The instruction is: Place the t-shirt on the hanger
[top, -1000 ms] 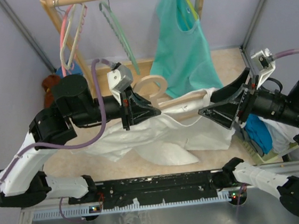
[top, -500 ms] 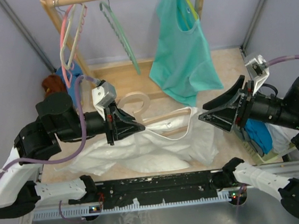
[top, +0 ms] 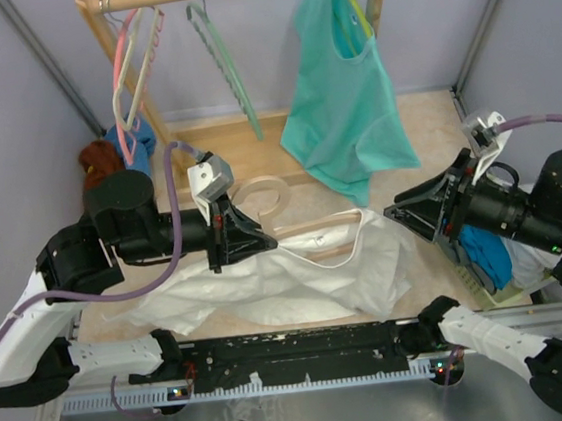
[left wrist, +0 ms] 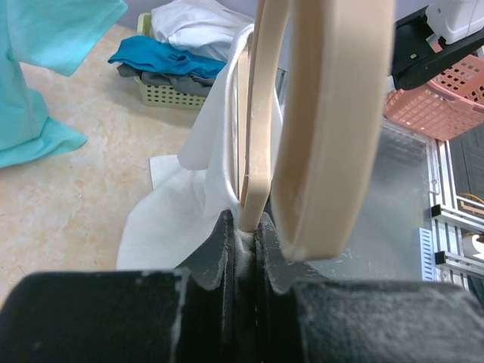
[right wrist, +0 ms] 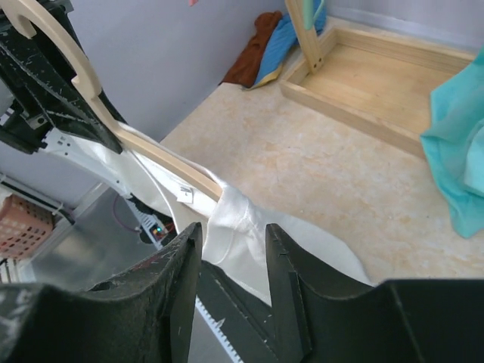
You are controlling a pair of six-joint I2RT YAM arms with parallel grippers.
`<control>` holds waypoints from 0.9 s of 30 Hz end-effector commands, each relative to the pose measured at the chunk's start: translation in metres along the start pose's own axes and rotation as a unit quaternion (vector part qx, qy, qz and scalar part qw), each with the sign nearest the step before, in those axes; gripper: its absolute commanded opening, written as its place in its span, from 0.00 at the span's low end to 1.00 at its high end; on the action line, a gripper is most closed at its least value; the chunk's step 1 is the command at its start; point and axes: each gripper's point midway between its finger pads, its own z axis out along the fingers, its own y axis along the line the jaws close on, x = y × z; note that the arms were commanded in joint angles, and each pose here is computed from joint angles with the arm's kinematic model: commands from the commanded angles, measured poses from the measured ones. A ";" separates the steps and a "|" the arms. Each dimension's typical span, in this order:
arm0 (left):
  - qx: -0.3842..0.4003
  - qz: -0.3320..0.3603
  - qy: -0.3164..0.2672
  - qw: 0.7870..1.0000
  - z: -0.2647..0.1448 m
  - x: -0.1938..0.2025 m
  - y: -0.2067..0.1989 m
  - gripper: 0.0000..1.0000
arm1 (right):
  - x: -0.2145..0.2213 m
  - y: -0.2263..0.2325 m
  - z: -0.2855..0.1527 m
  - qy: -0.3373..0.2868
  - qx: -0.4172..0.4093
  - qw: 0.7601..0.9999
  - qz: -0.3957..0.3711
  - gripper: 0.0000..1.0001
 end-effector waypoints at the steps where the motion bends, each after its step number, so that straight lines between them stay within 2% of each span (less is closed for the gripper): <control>1: 0.031 0.003 -0.030 0.999 -0.010 -0.019 -0.016 0.00 | 0.005 -0.007 -0.008 -0.007 0.016 0.999 -0.027 0.40; 10: 0.068 -0.001 -0.020 0.997 -0.009 -0.016 -0.029 0.00 | 0.045 -0.003 -0.008 0.032 -0.021 0.999 -0.013 0.36; 14: 0.083 -0.002 -0.009 0.997 -0.003 -0.012 -0.032 0.00 | 0.049 0.006 -0.010 0.037 -0.048 0.998 -0.016 0.31; 19: 0.093 -0.002 -0.007 0.996 -0.001 -0.012 -0.034 0.00 | 0.052 0.011 -0.010 0.043 -0.066 0.997 -0.023 0.30; 27: 0.113 0.000 -0.008 0.994 0.001 -0.017 -0.041 0.00 | 0.064 0.017 -0.006 0.061 -0.101 0.993 -0.020 0.16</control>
